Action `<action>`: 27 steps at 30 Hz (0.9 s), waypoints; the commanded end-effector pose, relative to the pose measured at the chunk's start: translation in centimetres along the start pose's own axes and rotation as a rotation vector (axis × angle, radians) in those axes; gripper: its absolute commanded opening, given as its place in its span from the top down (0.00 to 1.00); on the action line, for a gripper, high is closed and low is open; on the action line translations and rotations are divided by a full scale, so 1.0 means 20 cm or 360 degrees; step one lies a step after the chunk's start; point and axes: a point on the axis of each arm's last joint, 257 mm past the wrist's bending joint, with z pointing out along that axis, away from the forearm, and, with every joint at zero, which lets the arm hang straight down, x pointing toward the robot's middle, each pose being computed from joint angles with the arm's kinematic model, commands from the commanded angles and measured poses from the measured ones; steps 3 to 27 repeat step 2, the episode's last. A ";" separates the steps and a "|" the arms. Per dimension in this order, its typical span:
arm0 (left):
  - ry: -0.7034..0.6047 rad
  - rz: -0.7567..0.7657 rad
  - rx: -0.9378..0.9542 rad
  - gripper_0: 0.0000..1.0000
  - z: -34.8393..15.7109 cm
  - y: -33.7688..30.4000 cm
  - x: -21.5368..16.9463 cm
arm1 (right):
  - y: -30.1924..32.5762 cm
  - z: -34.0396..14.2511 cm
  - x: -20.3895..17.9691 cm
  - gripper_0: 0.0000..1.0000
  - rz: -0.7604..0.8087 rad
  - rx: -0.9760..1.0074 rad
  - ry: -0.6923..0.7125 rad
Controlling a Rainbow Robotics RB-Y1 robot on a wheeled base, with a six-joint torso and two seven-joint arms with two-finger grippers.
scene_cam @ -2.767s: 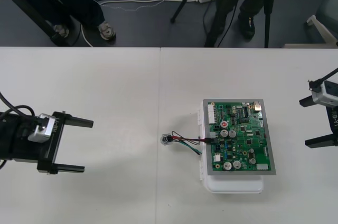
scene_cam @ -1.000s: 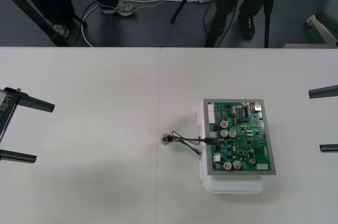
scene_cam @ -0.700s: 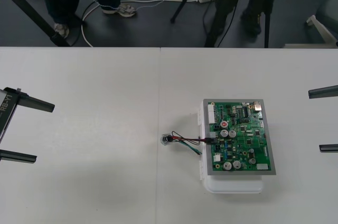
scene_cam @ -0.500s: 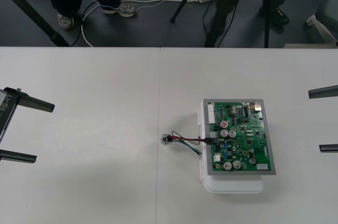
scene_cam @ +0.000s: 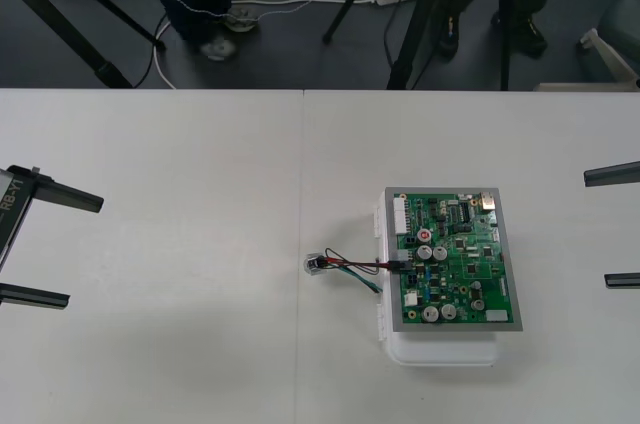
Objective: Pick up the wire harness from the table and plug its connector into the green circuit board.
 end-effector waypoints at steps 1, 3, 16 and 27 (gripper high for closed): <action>0.0049 0.0074 0.0012 0.00 -0.06 0.02 -0.06 | -0.01 -0.03 -0.04 0.00 -0.0066 0.0027 -0.0019; 0.0049 0.0074 0.0012 0.00 -0.06 0.02 -0.06 | -0.01 -0.03 -0.04 0.00 -0.0066 0.0027 -0.0019; 0.0049 0.0074 0.0012 0.00 -0.06 0.02 -0.06 | -0.01 -0.03 -0.04 0.00 -0.0066 0.0027 -0.0019; 0.0049 0.0074 0.0012 0.00 -0.06 0.02 -0.06 | -0.01 -0.03 -0.04 0.00 -0.0066 0.0027 -0.0019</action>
